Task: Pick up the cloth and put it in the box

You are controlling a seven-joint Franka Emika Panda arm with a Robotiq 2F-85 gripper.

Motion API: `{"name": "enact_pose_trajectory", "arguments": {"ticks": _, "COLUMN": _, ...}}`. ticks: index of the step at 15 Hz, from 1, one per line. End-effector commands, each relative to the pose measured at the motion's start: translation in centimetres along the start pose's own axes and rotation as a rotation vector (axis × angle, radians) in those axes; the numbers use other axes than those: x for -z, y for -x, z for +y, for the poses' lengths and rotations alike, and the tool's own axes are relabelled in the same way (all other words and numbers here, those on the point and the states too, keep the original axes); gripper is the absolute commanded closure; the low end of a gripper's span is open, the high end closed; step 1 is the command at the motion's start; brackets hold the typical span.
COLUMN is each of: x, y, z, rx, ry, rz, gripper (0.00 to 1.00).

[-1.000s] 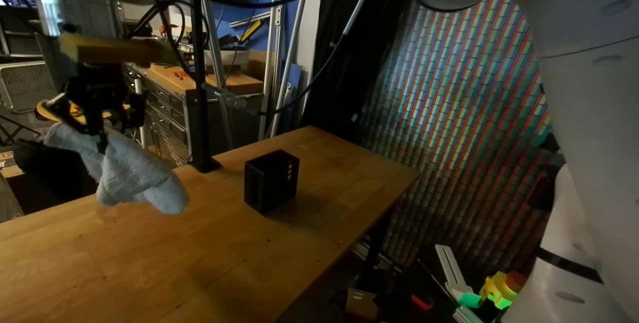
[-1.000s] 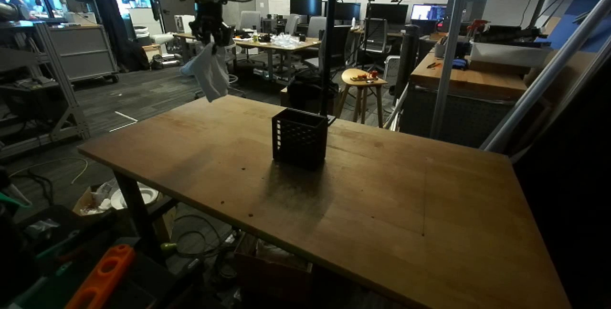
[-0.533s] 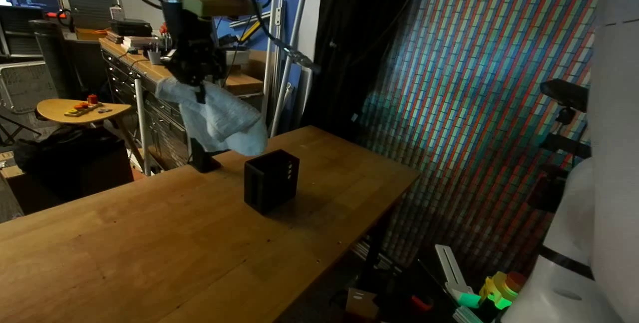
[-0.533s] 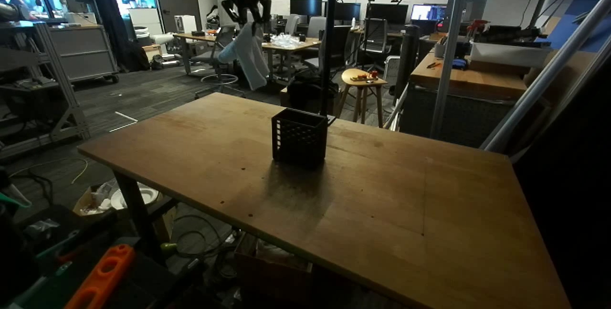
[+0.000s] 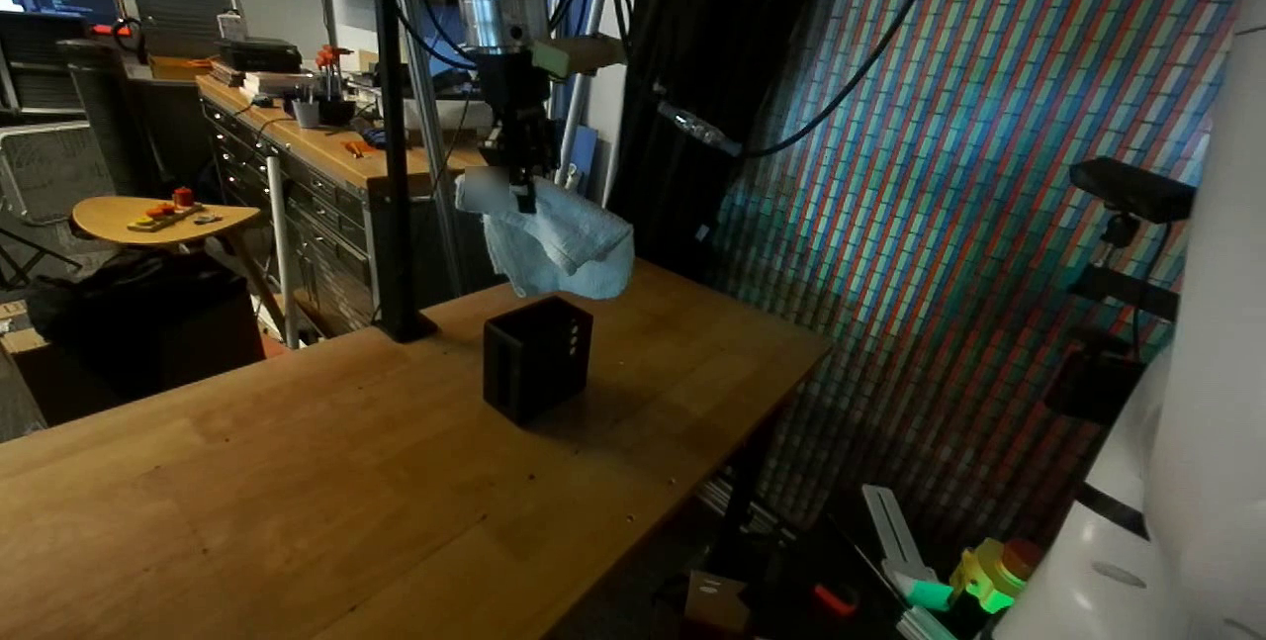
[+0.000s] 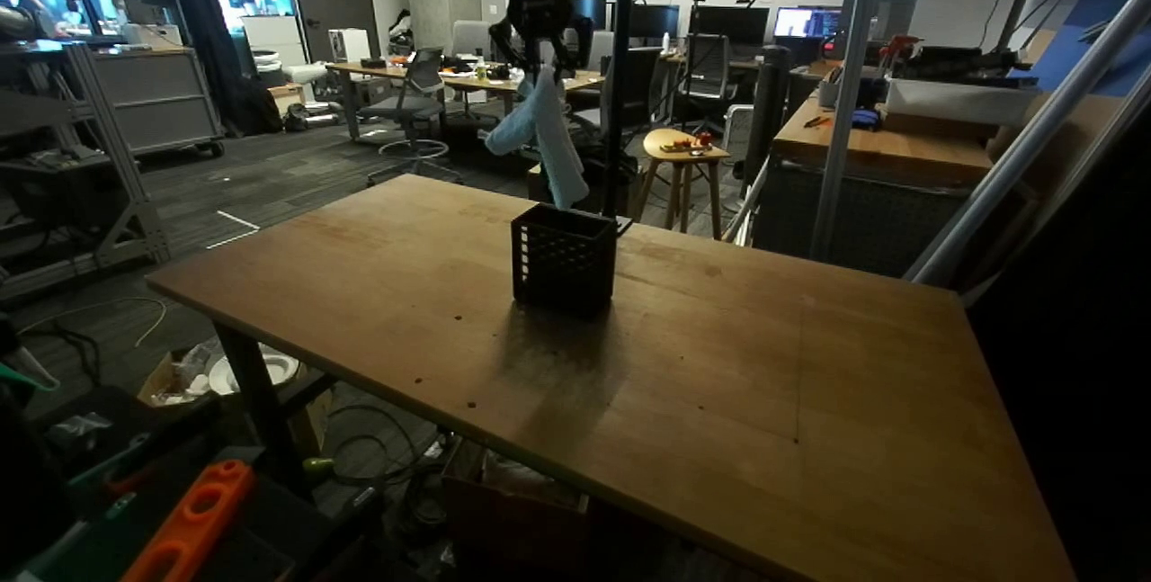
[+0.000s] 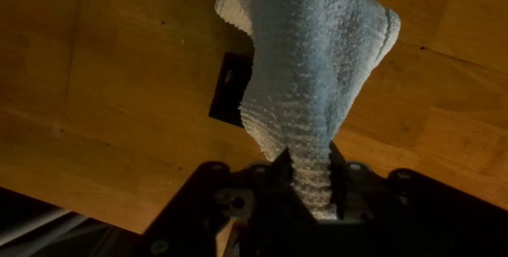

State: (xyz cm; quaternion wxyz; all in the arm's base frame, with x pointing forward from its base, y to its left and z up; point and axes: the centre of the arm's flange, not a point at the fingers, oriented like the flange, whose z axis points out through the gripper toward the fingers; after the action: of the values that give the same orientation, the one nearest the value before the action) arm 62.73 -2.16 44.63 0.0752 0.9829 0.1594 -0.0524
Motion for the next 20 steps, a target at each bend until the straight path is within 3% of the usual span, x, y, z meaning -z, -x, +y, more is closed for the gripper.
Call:
{"name": "enact_pose_trajectory", "arguments": {"ticks": 1, "x": -1.6, "y": 0.7, "z": 0.9, "rx": 0.053, "ry": 0.007, "rz": 0.052, "gripper": 0.92}}
{"name": "enact_pose_trajectory", "arguments": {"ticks": 12, "x": -8.9, "y": 0.5, "z": 0.2, "rx": 0.064, "ry": -0.064, "rz": 0.039, "gripper": 0.92}}
{"name": "enact_pose_trajectory", "arguments": {"ticks": 20, "x": -13.6, "y": -1.6, "z": 0.1, "rx": 0.026, "ry": -0.142, "rz": 0.012, "gripper": 0.91}}
